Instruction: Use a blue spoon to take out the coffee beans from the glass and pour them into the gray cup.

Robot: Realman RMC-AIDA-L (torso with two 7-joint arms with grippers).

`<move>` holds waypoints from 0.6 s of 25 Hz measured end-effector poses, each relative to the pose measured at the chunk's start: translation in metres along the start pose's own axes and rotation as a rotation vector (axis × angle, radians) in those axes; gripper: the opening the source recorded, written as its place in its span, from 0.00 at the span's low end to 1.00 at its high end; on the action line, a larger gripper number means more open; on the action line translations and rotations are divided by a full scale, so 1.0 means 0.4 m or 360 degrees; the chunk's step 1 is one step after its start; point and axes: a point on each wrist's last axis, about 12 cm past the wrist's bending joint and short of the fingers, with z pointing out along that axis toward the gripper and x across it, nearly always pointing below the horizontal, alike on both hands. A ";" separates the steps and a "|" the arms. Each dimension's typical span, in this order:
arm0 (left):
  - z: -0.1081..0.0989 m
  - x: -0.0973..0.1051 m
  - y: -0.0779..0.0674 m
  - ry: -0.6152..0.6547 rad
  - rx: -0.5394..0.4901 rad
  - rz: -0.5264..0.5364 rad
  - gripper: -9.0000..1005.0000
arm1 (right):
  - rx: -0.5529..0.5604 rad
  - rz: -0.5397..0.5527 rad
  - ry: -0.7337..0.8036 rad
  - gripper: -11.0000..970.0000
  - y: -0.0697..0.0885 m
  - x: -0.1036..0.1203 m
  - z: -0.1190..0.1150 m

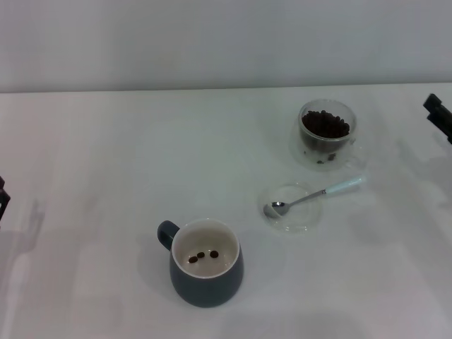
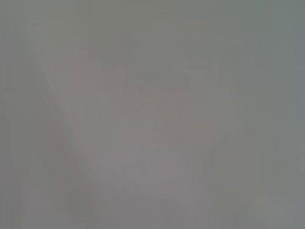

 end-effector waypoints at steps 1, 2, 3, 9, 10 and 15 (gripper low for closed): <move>0.000 0.000 -0.001 0.0001 0.0003 -0.0002 0.80 | -0.0008 -0.0135 -0.0011 0.89 0.008 0.004 0.003; 0.001 0.001 -0.003 0.0002 0.0003 -0.0027 0.80 | 0.0011 -0.0335 -0.0074 0.89 0.020 0.006 0.003; 0.000 0.001 -0.004 0.0003 0.0002 -0.0040 0.80 | 0.0011 -0.0335 -0.0074 0.88 0.020 0.006 0.003; -0.001 0.001 0.004 0.0002 -0.0027 -0.0223 0.80 | 0.0120 -0.0581 -0.0272 0.87 0.040 -0.003 -0.006; -0.001 0.001 0.005 0.0003 -0.0027 -0.0222 0.80 | 0.0122 -0.0582 -0.0275 0.87 0.041 -0.003 -0.003; 0.001 0.001 -0.002 -0.0001 -0.0022 -0.0200 0.80 | 0.0122 -0.0576 -0.0232 0.87 0.045 -0.006 0.027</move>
